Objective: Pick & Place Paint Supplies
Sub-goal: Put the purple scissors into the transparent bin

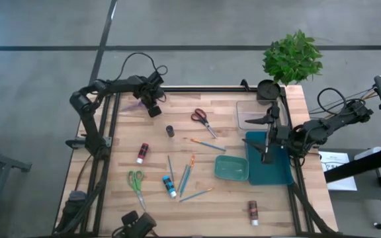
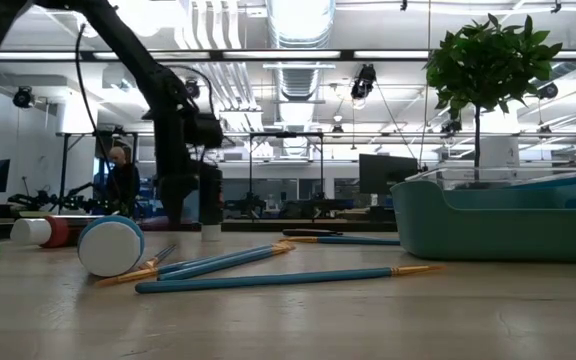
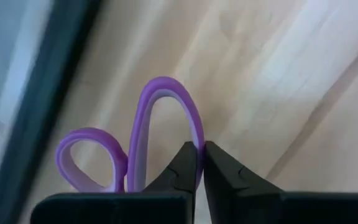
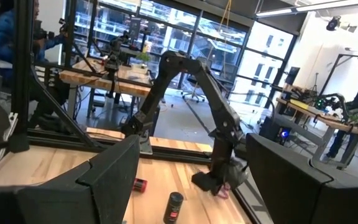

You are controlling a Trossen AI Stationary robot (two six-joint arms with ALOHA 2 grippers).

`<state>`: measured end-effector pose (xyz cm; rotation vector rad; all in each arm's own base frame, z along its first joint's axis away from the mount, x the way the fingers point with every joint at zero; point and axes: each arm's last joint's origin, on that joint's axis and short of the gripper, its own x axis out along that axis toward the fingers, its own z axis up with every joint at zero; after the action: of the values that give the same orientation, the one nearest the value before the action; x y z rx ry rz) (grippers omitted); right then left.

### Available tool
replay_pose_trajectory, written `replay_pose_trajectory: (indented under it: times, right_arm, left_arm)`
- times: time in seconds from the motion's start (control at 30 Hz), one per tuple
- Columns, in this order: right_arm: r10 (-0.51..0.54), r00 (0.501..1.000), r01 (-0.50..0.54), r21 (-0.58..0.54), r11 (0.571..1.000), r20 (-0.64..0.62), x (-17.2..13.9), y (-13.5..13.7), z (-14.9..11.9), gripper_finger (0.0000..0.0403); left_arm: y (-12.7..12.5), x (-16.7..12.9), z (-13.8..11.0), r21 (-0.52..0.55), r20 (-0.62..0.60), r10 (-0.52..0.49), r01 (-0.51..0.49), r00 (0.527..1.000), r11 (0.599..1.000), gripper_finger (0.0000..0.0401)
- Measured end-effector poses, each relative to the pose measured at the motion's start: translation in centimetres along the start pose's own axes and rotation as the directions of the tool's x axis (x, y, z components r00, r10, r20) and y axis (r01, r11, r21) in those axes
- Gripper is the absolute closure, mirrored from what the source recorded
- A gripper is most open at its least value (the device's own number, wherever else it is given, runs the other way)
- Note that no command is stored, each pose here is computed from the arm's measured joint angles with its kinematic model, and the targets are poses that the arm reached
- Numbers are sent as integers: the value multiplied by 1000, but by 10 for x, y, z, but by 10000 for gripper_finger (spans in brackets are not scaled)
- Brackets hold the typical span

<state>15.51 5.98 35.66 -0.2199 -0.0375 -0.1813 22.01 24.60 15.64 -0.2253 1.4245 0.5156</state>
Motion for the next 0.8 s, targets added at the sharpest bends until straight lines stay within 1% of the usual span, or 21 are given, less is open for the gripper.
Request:
replay_pose_trajectory:
  times: [0.2,0.33,0.43,0.57,0.67,0.8]
  right_arm:
    - [0,1000,0,-3,1000,-1,0,0,0,113]
    - [0,1000,0,-4,1000,-1,0,0,0,113]
    - [-1,1000,1,-4,1000,-1,0,0,0,113]
    - [-7,1000,6,-5,1000,-4,0,0,0,113]
    - [-7,1000,7,-6,1000,-4,0,0,0,113]
    - [-7,1000,7,-6,1000,-4,0,0,0,113]
  left_arm:
    - [1,-38,6,3,132,-4,4,991,1000,387]
    - [0,-70,6,10,252,-22,20,967,1000,387]
    - [-5,-98,5,25,349,-28,21,937,999,387]
    - [-16,-137,1,53,504,-56,34,862,998,387]
    - [-29,-165,-2,100,635,-108,58,765,993,387]
    - [-51,-192,-2,175,745,-192,91,639,980,388]
